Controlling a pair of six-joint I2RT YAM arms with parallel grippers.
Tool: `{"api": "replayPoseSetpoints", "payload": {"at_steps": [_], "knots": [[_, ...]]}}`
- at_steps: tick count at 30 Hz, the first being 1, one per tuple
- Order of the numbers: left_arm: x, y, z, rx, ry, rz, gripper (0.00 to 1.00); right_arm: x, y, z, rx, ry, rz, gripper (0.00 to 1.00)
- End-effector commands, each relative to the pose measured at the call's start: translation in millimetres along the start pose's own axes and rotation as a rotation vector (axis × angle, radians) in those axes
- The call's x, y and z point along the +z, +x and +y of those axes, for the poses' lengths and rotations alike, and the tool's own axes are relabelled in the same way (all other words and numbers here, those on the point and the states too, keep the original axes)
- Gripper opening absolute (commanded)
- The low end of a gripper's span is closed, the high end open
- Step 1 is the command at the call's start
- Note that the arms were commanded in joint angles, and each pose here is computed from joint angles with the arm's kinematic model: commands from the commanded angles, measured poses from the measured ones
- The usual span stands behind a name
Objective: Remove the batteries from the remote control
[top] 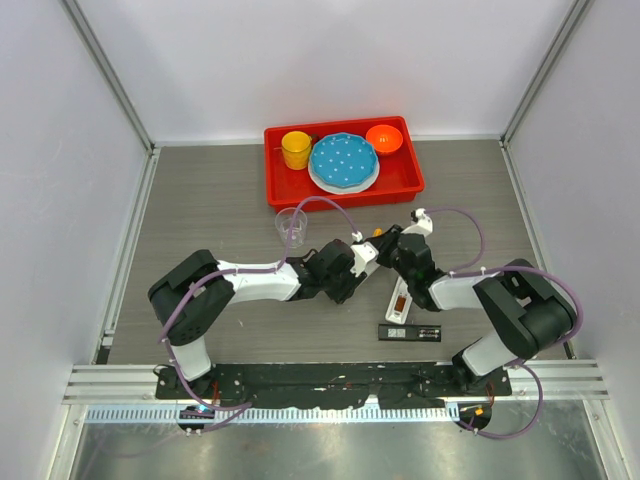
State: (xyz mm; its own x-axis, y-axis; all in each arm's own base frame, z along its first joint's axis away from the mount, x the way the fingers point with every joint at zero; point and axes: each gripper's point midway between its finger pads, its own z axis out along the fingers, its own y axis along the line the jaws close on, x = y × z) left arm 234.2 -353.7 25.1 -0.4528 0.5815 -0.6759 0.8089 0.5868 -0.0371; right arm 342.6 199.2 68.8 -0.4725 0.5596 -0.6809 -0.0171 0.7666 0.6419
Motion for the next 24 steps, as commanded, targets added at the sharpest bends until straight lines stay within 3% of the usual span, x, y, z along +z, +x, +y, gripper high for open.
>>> {"api": "replayPoseSetpoints", "payload": {"at_steps": [1, 12, 24], "knots": [[-1.8, -15.6, -2.0, 0.002, 0.015, -0.046, 0.0, -5.0, 9.4, 22.0, 0.073, -0.091, 0.035, 0.01], [-0.7, -14.8, -1.7, -0.004, 0.012, -0.043, 0.0, -34.8, 28.1, 51.3, 0.193, -0.184, 0.106, 0.01], [-3.7, -15.3, -1.7, -0.005, 0.009, -0.049, 0.0, -43.0, 27.5, 58.5, 0.156, -0.177, 0.096, 0.01]]}}
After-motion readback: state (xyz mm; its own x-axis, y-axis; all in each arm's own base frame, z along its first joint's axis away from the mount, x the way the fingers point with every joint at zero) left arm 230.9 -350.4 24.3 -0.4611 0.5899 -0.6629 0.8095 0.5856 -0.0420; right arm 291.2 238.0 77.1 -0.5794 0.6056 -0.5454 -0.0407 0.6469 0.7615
